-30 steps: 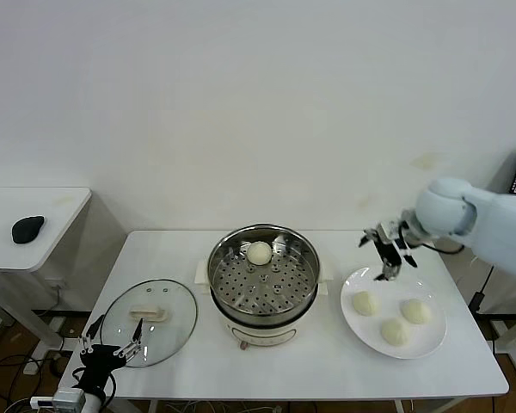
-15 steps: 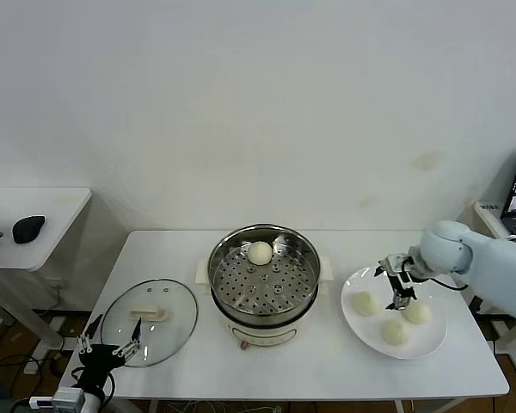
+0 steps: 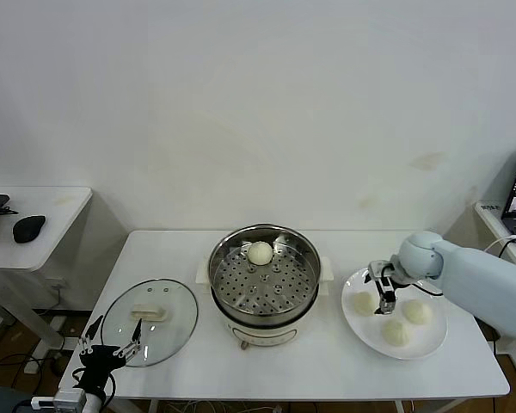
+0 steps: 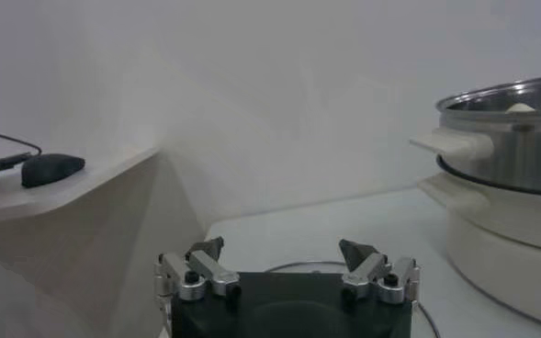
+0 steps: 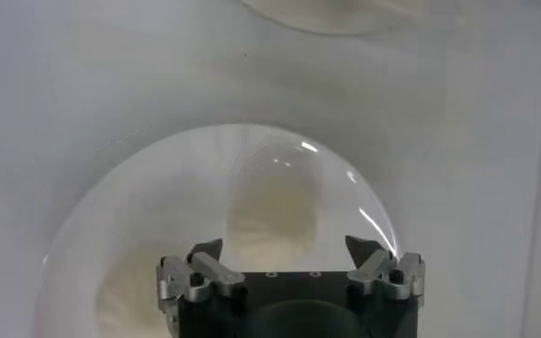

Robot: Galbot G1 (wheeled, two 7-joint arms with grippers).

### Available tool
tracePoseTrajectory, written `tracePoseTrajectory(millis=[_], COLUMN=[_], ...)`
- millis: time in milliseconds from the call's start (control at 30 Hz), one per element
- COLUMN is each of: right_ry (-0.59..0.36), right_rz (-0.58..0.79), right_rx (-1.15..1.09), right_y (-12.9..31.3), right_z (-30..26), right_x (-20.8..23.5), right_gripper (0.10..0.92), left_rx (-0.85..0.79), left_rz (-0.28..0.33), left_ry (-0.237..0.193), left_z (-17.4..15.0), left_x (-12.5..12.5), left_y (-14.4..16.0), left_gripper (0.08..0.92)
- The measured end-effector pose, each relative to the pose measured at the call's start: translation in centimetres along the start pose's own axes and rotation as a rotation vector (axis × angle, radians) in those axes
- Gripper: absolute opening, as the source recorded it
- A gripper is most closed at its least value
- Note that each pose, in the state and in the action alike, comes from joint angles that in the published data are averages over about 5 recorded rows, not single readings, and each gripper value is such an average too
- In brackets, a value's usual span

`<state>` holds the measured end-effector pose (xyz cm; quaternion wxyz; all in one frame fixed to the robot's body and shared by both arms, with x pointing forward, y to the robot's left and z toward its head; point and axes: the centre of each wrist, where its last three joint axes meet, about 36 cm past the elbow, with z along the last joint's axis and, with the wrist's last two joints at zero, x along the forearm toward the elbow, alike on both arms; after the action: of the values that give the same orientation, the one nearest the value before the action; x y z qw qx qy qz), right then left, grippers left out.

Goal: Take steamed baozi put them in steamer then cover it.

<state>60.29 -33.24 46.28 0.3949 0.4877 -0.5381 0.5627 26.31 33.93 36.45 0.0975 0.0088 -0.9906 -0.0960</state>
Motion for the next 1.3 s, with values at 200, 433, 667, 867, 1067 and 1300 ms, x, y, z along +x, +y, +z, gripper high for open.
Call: tracePoseTrajectory(millis=[200, 433, 667, 867, 1067, 1300], right_ry=[0.008, 0.013, 0.014, 0.009, -0.009, -0.043], right_rz=[-0.013, -0.015, -0.013, 0.002, 0.041, 0.12], right_rx=[-0.008, -0.012, -0.022, -0.04, -0.053, -0.03], right_y=[0.0, -0.1, -0.3, -1.0, -2.5, -5.2], right_z=[-0.3, -0.4, -0.4, 0.0, 0.1, -2.3], right_x=[-1.2, -1.5, -1.0, 1.3, 5.9, 13.1], right_gripper=[0.719, 0.618, 0.56, 0.544, 0.55, 0.552], left_rx=[0.001, 0.006, 0.0, 0.001, 0.0, 0.004], left_rz=[0.0, 0.001, 0.002, 0.003, 0.007, 0.015], left_ry=[0.004, 0.006, 0.006, 0.008, 0.002, -0.005], left_z=[0.2, 0.2, 0.1, -0.2, -0.5, -0.6], left_x=[0.0, 0.1, 0.3, 0.4, 0.2, -0.2], left_y=[0.0, -0.2, -0.2, -0.2, -0.1, -0.1], left_gripper=[0.823, 0.823, 0.823, 0.823, 0.823, 0.823])
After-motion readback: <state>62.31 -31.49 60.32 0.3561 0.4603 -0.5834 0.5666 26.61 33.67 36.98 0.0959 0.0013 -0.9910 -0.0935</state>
